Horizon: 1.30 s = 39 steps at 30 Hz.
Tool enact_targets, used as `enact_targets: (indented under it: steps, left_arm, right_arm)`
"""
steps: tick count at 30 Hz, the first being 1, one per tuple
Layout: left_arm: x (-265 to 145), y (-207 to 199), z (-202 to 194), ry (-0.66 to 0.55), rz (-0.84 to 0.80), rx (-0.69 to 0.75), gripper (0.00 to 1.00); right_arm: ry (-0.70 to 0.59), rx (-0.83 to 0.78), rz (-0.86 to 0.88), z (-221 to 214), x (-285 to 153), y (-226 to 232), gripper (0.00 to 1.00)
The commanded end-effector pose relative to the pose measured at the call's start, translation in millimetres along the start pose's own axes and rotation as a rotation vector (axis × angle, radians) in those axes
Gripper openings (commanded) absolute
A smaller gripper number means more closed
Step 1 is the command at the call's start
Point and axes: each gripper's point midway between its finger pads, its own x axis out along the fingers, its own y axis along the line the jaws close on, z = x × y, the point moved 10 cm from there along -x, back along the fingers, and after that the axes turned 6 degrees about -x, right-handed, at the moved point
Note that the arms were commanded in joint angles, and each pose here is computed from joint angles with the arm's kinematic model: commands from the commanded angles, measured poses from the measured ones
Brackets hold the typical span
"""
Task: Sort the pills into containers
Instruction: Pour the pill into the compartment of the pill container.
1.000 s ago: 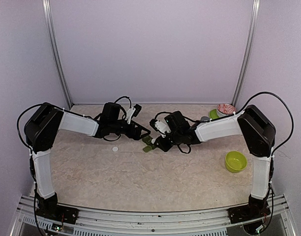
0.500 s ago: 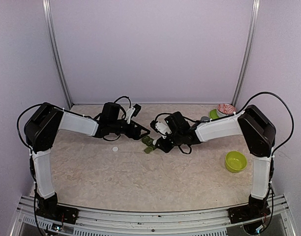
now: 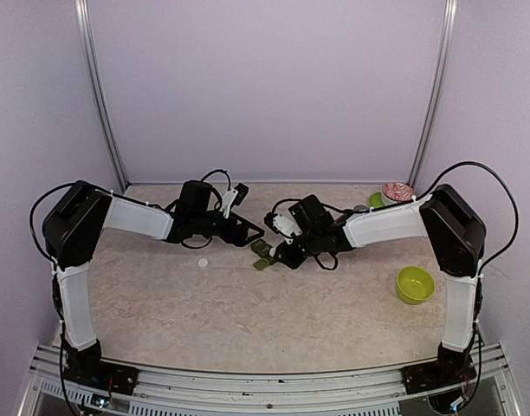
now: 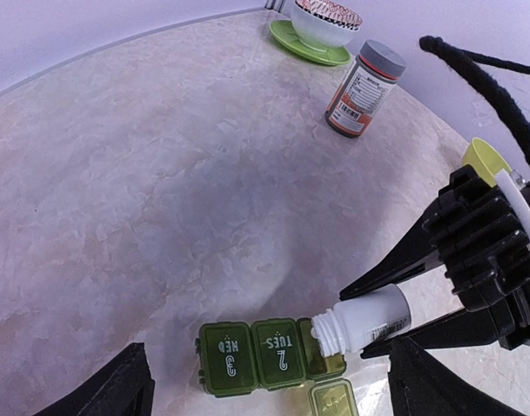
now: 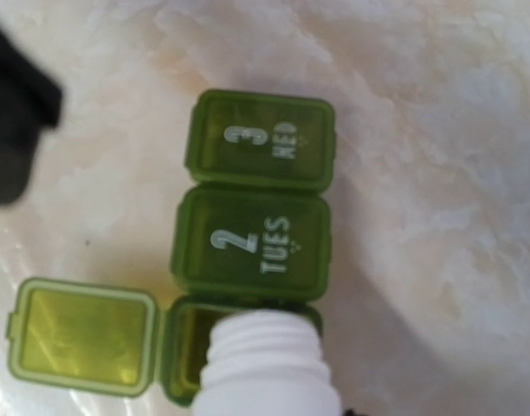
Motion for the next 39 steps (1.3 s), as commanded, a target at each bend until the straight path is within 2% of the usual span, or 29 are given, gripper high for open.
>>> enact_targets:
  steps: [1,15,39]
  left_arm:
    - [1,1,3,-0.01,-0.018,0.002,0.92]
    - [0,1,3,-0.011,-0.018,0.0,0.91]
    - [-1,1,4,-0.014,-0.018,0.001,0.91]
  right_arm:
    - [-0.035,-0.011,0.006,17,-16,2,0.25]
    - [-0.037,-0.015,0.005,24,-25,1,0.25]
    - [0.055,-0.017,0.055,20,-12,4,0.25]
